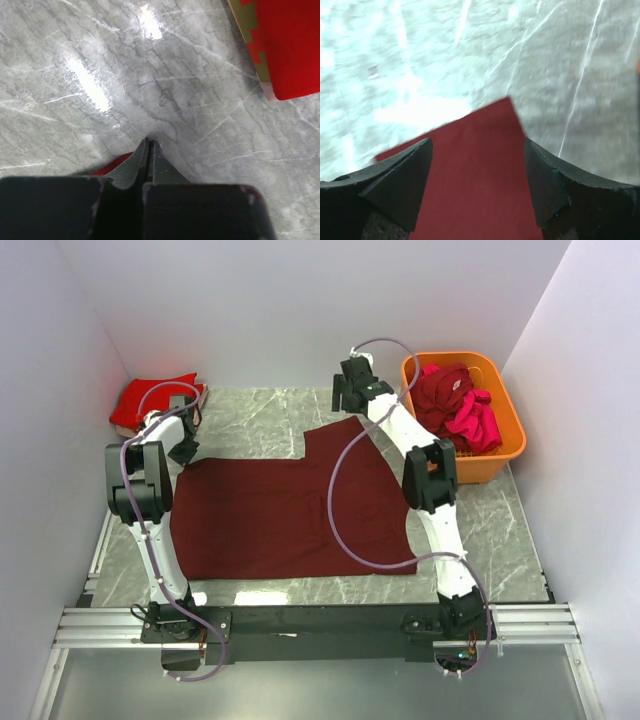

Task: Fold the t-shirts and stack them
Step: Fold the tshirt

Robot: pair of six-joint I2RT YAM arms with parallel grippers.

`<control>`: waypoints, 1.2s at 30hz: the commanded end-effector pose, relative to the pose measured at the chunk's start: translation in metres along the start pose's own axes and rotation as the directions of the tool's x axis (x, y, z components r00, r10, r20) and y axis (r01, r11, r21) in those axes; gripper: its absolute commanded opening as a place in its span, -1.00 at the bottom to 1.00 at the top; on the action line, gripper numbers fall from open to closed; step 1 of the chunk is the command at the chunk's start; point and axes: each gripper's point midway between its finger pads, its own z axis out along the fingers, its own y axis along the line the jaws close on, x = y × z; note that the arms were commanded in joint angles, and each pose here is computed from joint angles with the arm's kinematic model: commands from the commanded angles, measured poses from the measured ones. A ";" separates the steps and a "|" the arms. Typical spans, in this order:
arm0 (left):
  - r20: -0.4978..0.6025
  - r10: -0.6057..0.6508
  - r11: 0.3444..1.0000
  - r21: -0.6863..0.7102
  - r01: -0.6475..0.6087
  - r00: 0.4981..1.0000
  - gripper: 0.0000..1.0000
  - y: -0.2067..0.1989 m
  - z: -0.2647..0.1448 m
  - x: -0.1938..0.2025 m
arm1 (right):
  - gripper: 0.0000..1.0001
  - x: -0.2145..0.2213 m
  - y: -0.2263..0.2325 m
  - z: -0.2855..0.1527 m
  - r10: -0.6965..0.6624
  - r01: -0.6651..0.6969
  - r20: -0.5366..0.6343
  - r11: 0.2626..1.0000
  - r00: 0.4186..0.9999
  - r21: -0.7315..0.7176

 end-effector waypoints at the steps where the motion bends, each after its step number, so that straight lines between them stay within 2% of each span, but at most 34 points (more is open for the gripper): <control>1: -0.026 0.026 1.000 0.011 -0.026 0.999 -0.99 0.001 -0.008 0.006 | 0.61 -0.013 -0.012 0.015 -0.095 0.094 0.032 0.994 0.995 0.048; 4: -0.016 0.023 1.000 0.011 -0.023 1.000 -0.99 0.001 -0.010 0.003 | 0.70 -0.010 -0.015 0.034 -0.089 0.086 0.069 0.995 0.994 0.041; 9: -0.018 0.020 0.999 0.035 -0.019 1.000 -0.99 -0.001 -0.013 0.003 | 0.77 -0.004 -0.008 0.040 -0.106 0.106 0.039 0.994 0.994 -0.003; 11: -0.022 0.020 0.999 0.034 -0.019 1.000 -0.99 -0.001 -0.013 0.004 | 0.77 0.005 -0.010 0.041 -0.089 0.089 0.006 0.996 0.996 -0.002; 15: -0.025 0.022 0.999 0.029 -0.022 0.999 -0.99 0.000 -0.012 0.005 | 0.77 0.045 -0.001 0.045 -0.027 0.014 -0.133 0.995 0.991 -0.102; 17: -0.032 0.025 0.999 0.037 -0.024 0.999 -0.99 -0.002 -0.012 0.006 | 0.76 0.061 -0.002 0.049 -0.005 -0.014 -0.193 0.995 0.981 -0.098; 23: -0.039 0.032 0.999 0.038 -0.030 0.999 -0.99 -0.002 -0.011 0.008 | 0.76 0.065 -0.012 0.055 0.079 -0.101 -0.231 0.991 0.970 -0.086; 26: -0.036 0.033 0.999 0.033 -0.031 0.999 -0.99 0.000 -0.011 0.007 | 0.64 0.070 -0.026 0.057 0.106 -0.113 -0.244 0.993 0.964 -0.017; 29: -0.038 0.034 0.999 0.031 -0.033 0.999 -0.99 0.000 -0.010 0.008 | 0.41 0.072 -0.036 0.058 0.120 -0.113 -0.243 0.993 0.963 0.041; 36: -0.036 0.031 0.999 0.029 -0.030 0.999 -0.99 -0.001 -0.011 0.006 | 0.37 0.070 -0.033 0.058 0.107 -0.101 -0.241 0.994 0.965 0.038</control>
